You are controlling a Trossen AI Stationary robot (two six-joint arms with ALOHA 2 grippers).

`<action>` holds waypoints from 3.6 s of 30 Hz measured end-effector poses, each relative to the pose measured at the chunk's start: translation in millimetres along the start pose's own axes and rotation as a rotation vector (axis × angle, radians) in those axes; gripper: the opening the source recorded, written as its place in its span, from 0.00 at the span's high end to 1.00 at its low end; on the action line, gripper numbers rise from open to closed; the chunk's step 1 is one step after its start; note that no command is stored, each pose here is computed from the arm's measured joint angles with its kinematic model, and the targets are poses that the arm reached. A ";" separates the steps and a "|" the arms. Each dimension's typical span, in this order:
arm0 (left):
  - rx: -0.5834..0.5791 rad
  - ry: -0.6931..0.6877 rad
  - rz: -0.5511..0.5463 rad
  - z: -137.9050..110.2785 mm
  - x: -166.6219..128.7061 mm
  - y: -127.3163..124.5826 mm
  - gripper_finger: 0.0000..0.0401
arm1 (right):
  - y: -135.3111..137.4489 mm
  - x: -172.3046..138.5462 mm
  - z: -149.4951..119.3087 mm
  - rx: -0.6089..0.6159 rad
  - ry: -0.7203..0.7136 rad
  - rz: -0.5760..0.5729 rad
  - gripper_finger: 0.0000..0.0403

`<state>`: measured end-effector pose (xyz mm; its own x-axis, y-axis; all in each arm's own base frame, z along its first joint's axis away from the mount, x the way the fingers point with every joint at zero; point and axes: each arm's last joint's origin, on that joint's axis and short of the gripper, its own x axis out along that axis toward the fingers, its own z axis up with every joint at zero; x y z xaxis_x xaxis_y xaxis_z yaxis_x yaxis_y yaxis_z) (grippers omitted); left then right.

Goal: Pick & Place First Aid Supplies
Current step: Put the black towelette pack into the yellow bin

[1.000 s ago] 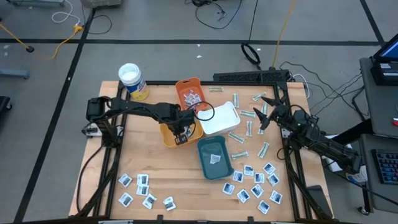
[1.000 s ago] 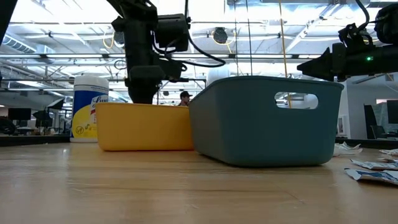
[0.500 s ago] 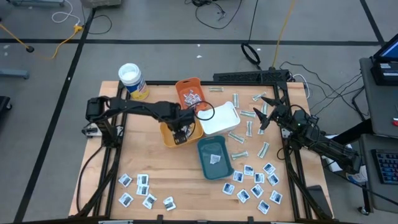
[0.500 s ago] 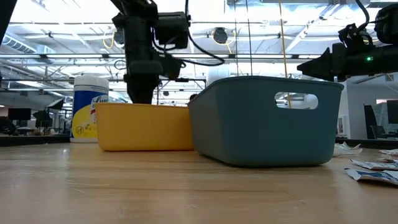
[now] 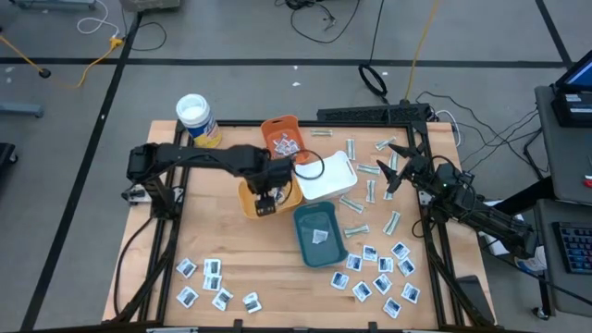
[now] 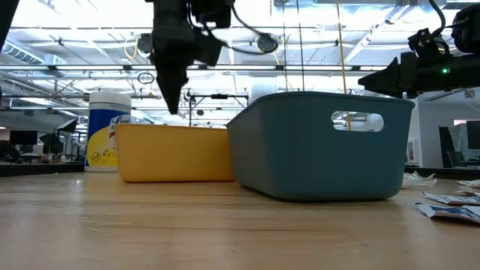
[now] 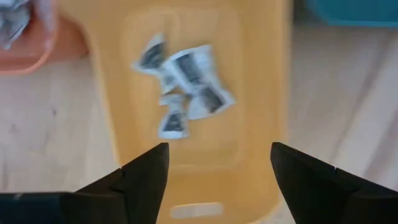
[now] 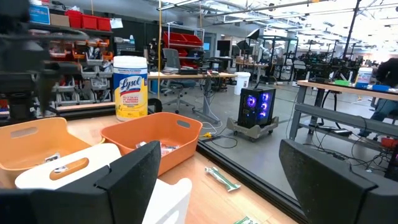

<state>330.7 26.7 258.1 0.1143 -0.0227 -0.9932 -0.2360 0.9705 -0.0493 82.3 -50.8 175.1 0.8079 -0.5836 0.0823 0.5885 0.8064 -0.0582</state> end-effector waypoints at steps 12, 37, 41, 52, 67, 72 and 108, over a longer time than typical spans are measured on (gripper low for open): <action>0.341 -0.007 -0.048 -34.3 -2.6 -108.6 0.29 | 0.0 0.0 0.0 0.000 0.000 0.000 0.20; 0.773 0.002 -0.116 -133.2 -4.0 -244.2 0.30 | 0.0 0.0 0.0 0.000 0.000 0.000 0.20; 0.785 -0.027 -0.125 -121.7 -6.4 -260.3 0.31 | 0.0 0.0 0.0 0.000 0.000 0.000 0.20; 0.804 -0.031 -0.127 -111.5 2.7 -282.2 0.28 | 0.0 0.0 0.0 0.000 0.000 0.000 0.20; 0.837 0.102 0.012 -115.5 91.6 -305.0 0.30 | 0.0 0.0 0.0 0.000 0.000 0.000 0.20; 0.847 0.125 0.045 -114.8 111.3 -306.8 0.31 | 0.0 0.0 0.0 0.000 0.000 0.000 0.20; 0.766 0.090 0.022 -92.3 -9.2 -233.2 0.98 | 0.0 0.0 0.0 0.000 0.000 0.000 0.20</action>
<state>295.7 -221.6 269.0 0.0306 0.0111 -0.9995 0.5005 0.8654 0.0249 82.3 -50.8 175.1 0.8078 -0.5836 0.0827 0.5885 0.8064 -0.0582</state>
